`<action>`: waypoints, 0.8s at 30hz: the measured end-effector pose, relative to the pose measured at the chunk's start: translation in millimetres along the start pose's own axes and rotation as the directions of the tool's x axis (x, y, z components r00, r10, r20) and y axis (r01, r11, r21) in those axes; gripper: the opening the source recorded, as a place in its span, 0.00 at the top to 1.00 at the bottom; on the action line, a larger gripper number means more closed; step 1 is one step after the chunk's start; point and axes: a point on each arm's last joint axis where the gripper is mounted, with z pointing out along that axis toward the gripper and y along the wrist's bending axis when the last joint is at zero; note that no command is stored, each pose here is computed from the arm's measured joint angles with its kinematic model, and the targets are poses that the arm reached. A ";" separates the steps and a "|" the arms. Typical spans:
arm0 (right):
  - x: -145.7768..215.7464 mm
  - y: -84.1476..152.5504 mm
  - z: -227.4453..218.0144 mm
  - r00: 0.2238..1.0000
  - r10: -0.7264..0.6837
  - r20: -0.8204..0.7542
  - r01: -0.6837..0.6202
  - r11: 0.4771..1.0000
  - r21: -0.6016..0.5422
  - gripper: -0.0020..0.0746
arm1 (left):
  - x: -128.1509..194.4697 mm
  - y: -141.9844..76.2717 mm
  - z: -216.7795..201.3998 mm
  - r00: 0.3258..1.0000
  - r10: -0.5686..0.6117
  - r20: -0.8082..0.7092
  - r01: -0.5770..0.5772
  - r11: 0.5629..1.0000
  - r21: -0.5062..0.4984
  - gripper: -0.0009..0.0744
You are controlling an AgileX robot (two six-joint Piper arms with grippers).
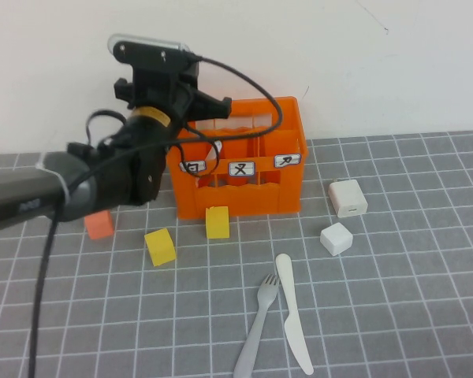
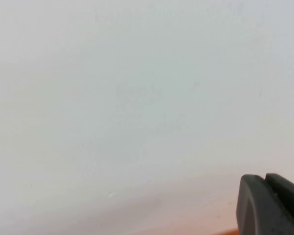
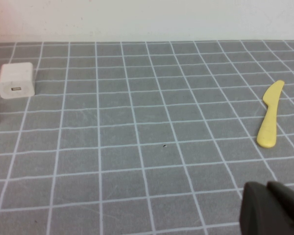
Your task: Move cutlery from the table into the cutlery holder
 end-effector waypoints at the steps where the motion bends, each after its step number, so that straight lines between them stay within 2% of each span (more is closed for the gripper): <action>1: 0.0 0.0 0.0 1.000 0.000 0.000 0.000 1.000 0.000 0.98 | -5.9 -0.6 -2.3 1.000 0.000 -0.010 0.000 1.000 0.005 0.99; 9: 0.0 0.0 0.0 1.000 0.000 0.000 0.000 1.000 0.000 0.98 | -59.7 -5.8 -39.2 0.986 0.015 -0.166 -0.005 0.998 0.062 0.99; 14: 0.0 0.0 0.0 1.000 0.000 0.000 0.000 1.000 0.000 0.98 | -91.6 -3.2 -93.9 0.983 0.016 -0.182 -0.002 0.997 0.077 0.99; 21: 0.0 0.0 0.0 1.000 0.000 0.000 0.000 1.000 0.000 0.98 | -92.8 7.1 -180.6 0.989 0.015 -0.149 -0.004 0.997 0.075 0.99; 24: 0.0 0.0 0.0 1.000 0.000 0.000 0.000 1.000 0.000 0.98 | -81.0 11.3 -213.1 0.987 0.016 -0.162 -0.004 0.997 0.075 0.99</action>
